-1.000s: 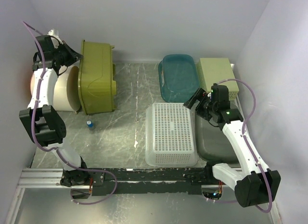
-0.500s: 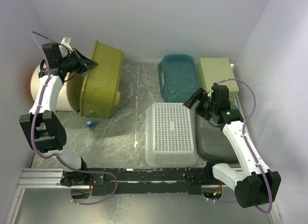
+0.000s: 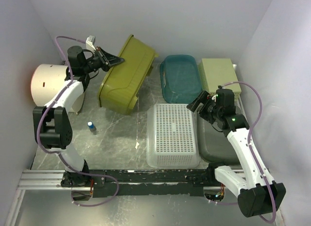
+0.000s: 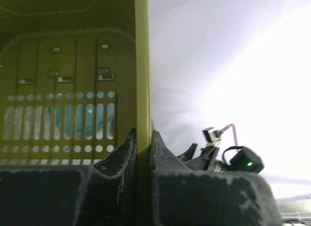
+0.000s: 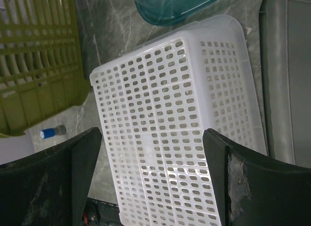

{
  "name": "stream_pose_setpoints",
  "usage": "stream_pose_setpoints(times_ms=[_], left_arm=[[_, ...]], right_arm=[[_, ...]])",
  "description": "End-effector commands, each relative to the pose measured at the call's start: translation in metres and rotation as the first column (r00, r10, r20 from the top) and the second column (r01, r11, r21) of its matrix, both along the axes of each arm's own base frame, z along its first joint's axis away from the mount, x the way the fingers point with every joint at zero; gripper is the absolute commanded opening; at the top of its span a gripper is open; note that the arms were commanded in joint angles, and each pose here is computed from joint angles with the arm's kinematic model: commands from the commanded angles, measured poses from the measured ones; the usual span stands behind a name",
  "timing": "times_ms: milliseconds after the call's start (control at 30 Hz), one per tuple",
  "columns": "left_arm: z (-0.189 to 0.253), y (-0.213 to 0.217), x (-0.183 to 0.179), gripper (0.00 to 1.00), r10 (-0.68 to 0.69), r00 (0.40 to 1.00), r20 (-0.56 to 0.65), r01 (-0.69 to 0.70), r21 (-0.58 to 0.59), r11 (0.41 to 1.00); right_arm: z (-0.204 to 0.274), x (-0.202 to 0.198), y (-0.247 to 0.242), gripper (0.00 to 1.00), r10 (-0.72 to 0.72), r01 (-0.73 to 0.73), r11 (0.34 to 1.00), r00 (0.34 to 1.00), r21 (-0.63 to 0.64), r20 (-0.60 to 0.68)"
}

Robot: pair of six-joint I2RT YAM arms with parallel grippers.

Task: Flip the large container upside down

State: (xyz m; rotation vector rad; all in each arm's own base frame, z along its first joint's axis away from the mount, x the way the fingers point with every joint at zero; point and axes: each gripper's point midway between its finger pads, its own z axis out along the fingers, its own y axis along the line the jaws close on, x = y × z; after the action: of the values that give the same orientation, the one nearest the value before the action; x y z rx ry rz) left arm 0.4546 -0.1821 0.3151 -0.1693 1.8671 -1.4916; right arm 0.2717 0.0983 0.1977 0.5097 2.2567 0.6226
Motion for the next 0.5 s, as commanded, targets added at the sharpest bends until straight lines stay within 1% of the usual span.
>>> stream_pose_setpoints(times_ms=[0,67,167,233,400,467], left_arm=[[0.061,-0.011,-0.003,0.07,-0.056,0.985,0.162,0.093,-0.231,0.969],[0.062,-0.015,-0.001,0.07,-0.066,0.986,0.153,0.108,-0.284,0.953],[0.050,-0.014,0.008,0.07,-0.062,0.993,0.098,0.090,-0.315,0.945],[0.034,-0.012,0.013,0.07,-0.073,0.996,0.044,0.084,-0.352,0.932],[-0.012,-0.005,0.016,0.07,-0.112,0.988,-0.102,0.047,-0.497,0.866],[-0.026,-0.001,0.018,0.07,-0.105,0.984,-0.147,0.016,-0.506,0.863]], right_arm=[[0.002,-0.006,-0.003,0.86,-0.005,0.005,1.000,1.000,-0.020,0.007],[0.003,-0.007,-0.002,0.86,-0.004,0.004,1.000,1.000,-0.018,0.006],[0.002,-0.007,-0.002,0.86,-0.003,0.003,1.000,1.000,-0.016,0.000],[0.001,-0.007,-0.002,0.86,-0.001,0.001,1.000,1.000,-0.019,-0.002],[0.003,-0.006,-0.002,0.86,-0.003,0.003,1.000,1.000,-0.020,0.001],[0.003,-0.007,-0.002,0.86,-0.002,0.002,1.000,1.000,-0.020,0.000]])
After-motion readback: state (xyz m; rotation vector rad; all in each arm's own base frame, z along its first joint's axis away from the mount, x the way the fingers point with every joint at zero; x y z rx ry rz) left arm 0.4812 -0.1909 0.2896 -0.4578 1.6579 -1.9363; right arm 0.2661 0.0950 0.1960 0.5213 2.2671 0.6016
